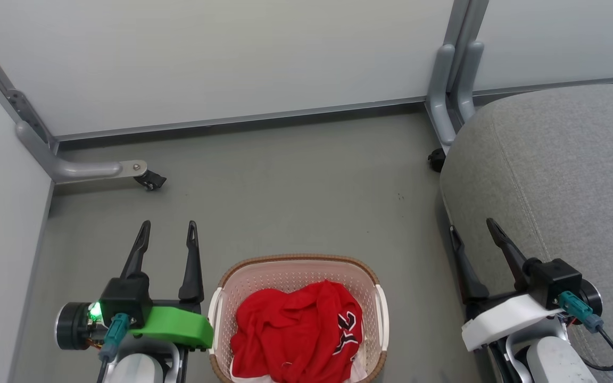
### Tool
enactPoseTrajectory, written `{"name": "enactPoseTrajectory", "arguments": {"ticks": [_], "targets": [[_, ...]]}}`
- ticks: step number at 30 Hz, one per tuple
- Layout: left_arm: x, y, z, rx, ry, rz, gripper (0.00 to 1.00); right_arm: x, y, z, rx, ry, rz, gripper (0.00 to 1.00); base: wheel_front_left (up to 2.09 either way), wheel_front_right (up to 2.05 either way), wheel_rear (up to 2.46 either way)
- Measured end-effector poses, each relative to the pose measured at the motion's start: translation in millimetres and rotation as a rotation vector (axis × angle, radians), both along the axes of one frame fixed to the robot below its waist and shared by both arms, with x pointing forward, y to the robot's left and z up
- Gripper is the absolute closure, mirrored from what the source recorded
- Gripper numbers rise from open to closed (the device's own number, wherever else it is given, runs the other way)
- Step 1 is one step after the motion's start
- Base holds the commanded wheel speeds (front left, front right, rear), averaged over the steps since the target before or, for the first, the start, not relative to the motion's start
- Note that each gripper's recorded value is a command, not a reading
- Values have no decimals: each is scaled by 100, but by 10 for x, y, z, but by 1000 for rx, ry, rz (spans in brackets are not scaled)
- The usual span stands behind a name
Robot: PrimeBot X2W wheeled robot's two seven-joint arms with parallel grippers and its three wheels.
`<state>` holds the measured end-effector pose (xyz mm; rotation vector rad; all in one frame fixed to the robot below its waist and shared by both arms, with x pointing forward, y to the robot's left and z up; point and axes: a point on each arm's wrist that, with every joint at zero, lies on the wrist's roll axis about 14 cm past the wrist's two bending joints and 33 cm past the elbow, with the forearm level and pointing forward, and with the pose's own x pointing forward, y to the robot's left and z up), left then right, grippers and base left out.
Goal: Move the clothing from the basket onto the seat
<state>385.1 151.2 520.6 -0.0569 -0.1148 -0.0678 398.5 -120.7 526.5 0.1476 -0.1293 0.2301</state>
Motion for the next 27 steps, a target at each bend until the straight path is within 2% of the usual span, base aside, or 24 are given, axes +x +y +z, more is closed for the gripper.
{"name": "enactPoseTrajectory", "arguments": {"ticks": [14,27], "targets": [[246,-181,-94,12,25,-72,0,112,-29,-6,0,-2,-7,0,0,0,0],[674,-624,-528,62,128,-239,0,367,-171,1,-4,-17,-41,0,0,0,0]]}}
